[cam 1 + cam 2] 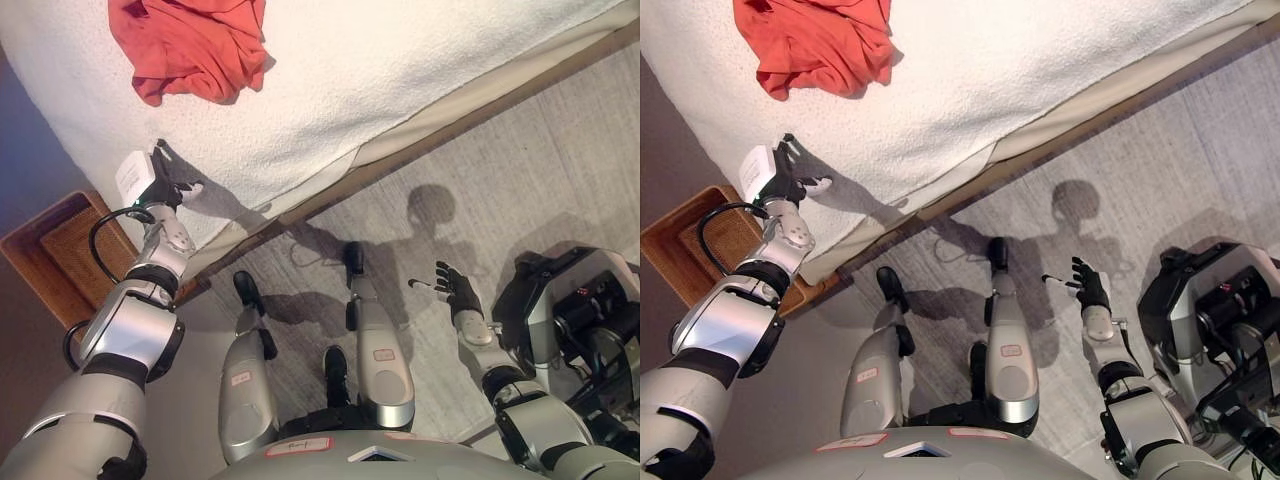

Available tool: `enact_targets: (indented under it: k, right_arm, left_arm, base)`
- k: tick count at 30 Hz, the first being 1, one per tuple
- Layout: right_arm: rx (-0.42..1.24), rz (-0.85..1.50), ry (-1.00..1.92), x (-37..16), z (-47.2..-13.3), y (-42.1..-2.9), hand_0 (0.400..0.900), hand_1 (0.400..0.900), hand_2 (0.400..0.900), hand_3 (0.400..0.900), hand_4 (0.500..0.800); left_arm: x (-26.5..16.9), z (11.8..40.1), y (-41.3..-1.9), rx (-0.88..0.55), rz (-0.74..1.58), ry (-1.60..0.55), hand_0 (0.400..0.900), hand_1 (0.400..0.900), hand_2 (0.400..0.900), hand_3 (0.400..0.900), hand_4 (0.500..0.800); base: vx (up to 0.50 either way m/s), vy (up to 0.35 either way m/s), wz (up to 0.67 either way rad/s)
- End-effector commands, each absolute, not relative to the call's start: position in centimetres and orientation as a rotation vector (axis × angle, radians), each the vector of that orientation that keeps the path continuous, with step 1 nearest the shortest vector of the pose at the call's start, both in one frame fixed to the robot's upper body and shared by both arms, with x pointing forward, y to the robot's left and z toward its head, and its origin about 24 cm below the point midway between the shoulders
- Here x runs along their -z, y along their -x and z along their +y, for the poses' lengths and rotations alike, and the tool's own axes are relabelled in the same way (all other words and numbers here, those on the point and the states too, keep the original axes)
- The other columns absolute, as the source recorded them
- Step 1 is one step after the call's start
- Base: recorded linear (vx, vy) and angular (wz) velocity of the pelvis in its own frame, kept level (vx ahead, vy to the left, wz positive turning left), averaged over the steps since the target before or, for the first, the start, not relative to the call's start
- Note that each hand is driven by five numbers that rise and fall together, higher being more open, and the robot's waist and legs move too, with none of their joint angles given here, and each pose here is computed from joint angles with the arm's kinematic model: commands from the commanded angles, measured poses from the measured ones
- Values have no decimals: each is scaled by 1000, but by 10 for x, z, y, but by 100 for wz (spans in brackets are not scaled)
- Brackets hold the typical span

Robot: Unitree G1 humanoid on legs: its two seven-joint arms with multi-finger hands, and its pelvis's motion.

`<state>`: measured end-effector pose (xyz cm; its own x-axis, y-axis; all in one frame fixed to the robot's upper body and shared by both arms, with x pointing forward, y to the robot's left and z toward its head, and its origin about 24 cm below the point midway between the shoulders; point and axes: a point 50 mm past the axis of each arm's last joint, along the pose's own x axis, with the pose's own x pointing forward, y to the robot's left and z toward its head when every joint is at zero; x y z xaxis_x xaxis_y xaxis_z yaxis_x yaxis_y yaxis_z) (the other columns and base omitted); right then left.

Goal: Put the clothes on the bed into the basket.

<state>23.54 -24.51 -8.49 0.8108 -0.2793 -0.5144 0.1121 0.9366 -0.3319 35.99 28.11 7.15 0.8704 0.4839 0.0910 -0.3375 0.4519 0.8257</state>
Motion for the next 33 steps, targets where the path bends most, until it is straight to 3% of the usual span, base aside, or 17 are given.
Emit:
enact_targets:
  k: [1, 13, 21, 33]
  right_arm:
    - [270, 562, 334, 83, -262, -224, 900, 900, 900, 900, 800]
    - [256, 575, 325, 89, -256, -216, 900, 900, 900, 900, 800]
    - [251, 596, 323, 93, -256, -210, 900, 900, 900, 900, 800]
    - [245, 610, 318, 98, -253, -204, 900, 900, 900, 900, 800]
  left_arm:
    - [-128, 308, -369, -660, 17, -1014, 900, 900, 900, 900, 800]
    - [-160, 319, -370, -776, -81, -1039, 900, 900, 900, 900, 800]
    - [-179, 312, -377, -776, -151, -1039, 900, 900, 900, 900, 800]
    - [-216, 309, -382, -864, -269, -908, 900, 900, 900, 900, 800]
  base:
    - [91, -1, -19]
    - [79, -3, -12]
    - [45, 4, -4]
    - [0, -3, 0]
